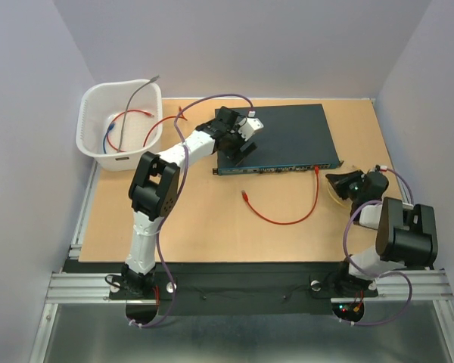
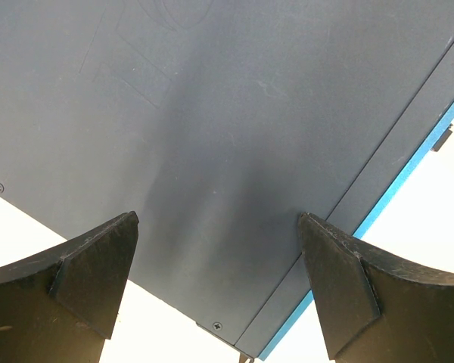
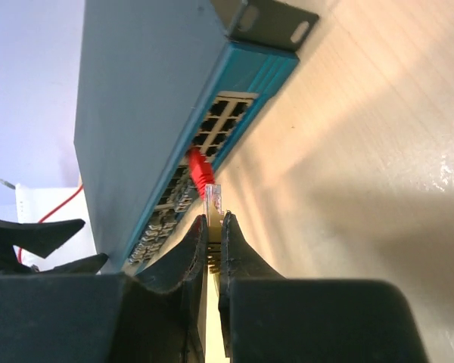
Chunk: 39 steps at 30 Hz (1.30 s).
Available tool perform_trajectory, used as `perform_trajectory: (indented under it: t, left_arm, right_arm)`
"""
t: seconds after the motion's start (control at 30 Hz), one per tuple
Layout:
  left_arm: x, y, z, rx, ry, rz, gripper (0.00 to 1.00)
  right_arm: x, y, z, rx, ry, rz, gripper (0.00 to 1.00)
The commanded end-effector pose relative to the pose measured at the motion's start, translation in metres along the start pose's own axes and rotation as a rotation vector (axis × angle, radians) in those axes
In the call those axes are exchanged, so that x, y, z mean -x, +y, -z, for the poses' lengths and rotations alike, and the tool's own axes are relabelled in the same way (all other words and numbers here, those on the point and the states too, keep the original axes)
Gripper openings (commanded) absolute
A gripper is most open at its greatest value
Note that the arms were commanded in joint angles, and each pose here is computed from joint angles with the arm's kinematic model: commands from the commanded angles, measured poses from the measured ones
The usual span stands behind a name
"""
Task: Pull the plug from the switch port
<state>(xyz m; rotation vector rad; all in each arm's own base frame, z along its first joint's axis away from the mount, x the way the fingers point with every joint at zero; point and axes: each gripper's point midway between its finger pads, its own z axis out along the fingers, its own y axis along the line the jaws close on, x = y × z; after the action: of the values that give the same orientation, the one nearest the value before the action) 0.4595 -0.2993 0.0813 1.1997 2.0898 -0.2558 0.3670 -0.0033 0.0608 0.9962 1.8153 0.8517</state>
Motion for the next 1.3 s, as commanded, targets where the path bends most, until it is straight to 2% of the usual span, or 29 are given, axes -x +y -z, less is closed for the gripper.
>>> perform_trajectory:
  t: [0.0, 0.13, 0.2, 0.3, 0.37, 0.47, 0.5, 0.6, 0.7, 0.87, 1.0, 1.27]
  left_arm:
    - [0.04, 0.006, 0.03, 0.034, -0.092, -0.032, 0.99]
    - [0.063, -0.009, 0.065, -0.057, -0.116, -0.028, 0.99]
    - [0.088, -0.019, 0.092, -0.117, -0.187, -0.046, 0.99]
    - [0.116, -0.035, 0.142, -0.195, -0.274, -0.056, 0.99]
    - [0.134, -0.043, 0.176, -0.231, -0.333, -0.056, 0.99]
    - [0.151, -0.049, 0.212, -0.241, -0.398, -0.033, 0.99]
    - [0.156, -0.051, 0.222, -0.248, -0.421, -0.02, 0.99]
    - [0.168, -0.059, 0.25, -0.27, -0.483, -0.016, 0.99]
    - [0.185, -0.061, 0.278, -0.266, -0.568, 0.005, 0.99]
    - [0.193, -0.058, 0.285, -0.247, -0.614, 0.035, 0.99]
    - [0.187, -0.043, 0.269, -0.179, -0.606, 0.102, 0.99]
    - [0.194, -0.038, 0.27, -0.166, -0.636, 0.095, 0.99]
  right_arm:
    - [0.024, 0.016, 0.013, -0.012, -0.1, 0.073, 0.01]
    - [0.048, 0.075, 0.03, 0.106, -0.174, 0.133, 0.0]
    - [0.057, 0.109, 0.038, 0.162, -0.222, 0.163, 0.0]
    - [0.045, 0.202, 0.055, 0.352, -0.283, 0.242, 0.0]
    - [0.05, 0.242, 0.065, 0.449, -0.334, 0.223, 0.01]
    - [0.034, 0.29, 0.068, 0.597, -0.32, 0.179, 0.0]
    - [0.028, 0.319, 0.077, 0.674, -0.326, 0.174, 0.01]
    - [0.017, 0.363, 0.073, 0.764, -0.321, 0.168, 0.01]
    - [-0.015, 0.407, 0.073, 0.881, -0.262, 0.144, 0.0]
    - [-0.036, 0.454, 0.077, 0.973, -0.27, 0.116, 0.0]
    - [-0.051, 0.484, 0.087, 1.073, -0.22, 0.064, 0.0]
    - [-0.075, 0.495, 0.081, 1.108, -0.149, 0.002, 0.0]
